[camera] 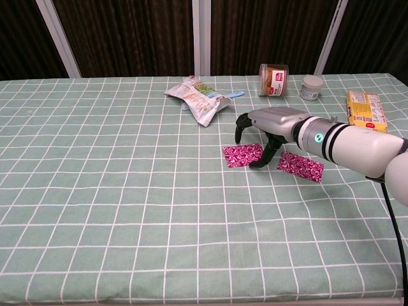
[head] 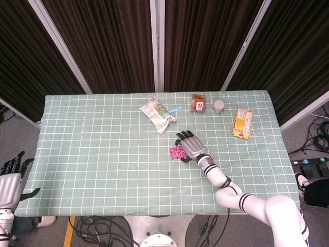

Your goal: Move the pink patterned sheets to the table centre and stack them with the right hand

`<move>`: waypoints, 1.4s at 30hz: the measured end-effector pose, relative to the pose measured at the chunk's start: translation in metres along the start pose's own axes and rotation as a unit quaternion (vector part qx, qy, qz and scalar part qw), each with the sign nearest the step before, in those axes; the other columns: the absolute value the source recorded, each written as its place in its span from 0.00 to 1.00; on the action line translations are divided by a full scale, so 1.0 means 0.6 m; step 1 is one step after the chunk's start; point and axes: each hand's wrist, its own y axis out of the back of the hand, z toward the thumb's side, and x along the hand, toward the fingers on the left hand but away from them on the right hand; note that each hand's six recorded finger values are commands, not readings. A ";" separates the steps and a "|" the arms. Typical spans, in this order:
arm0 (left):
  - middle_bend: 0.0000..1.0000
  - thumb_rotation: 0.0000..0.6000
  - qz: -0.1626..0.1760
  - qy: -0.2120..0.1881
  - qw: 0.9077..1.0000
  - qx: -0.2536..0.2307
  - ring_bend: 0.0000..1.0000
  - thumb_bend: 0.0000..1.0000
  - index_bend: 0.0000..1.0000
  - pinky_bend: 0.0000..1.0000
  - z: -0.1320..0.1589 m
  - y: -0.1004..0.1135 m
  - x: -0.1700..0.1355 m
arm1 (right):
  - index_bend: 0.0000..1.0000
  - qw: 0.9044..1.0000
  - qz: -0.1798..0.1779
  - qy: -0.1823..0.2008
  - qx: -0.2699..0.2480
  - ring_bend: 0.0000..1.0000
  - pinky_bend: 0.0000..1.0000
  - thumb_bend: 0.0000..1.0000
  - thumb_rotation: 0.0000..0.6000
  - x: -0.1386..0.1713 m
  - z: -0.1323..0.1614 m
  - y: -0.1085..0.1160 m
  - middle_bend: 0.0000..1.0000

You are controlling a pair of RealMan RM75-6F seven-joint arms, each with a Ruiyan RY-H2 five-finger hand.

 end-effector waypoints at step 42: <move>0.12 1.00 -0.001 -0.017 1.000 -0.008 0.11 0.02 0.23 0.13 0.013 0.000 0.011 | 0.29 0.985 -0.016 -0.147 -0.089 0.00 0.00 0.14 0.86 0.133 -0.101 -0.054 0.08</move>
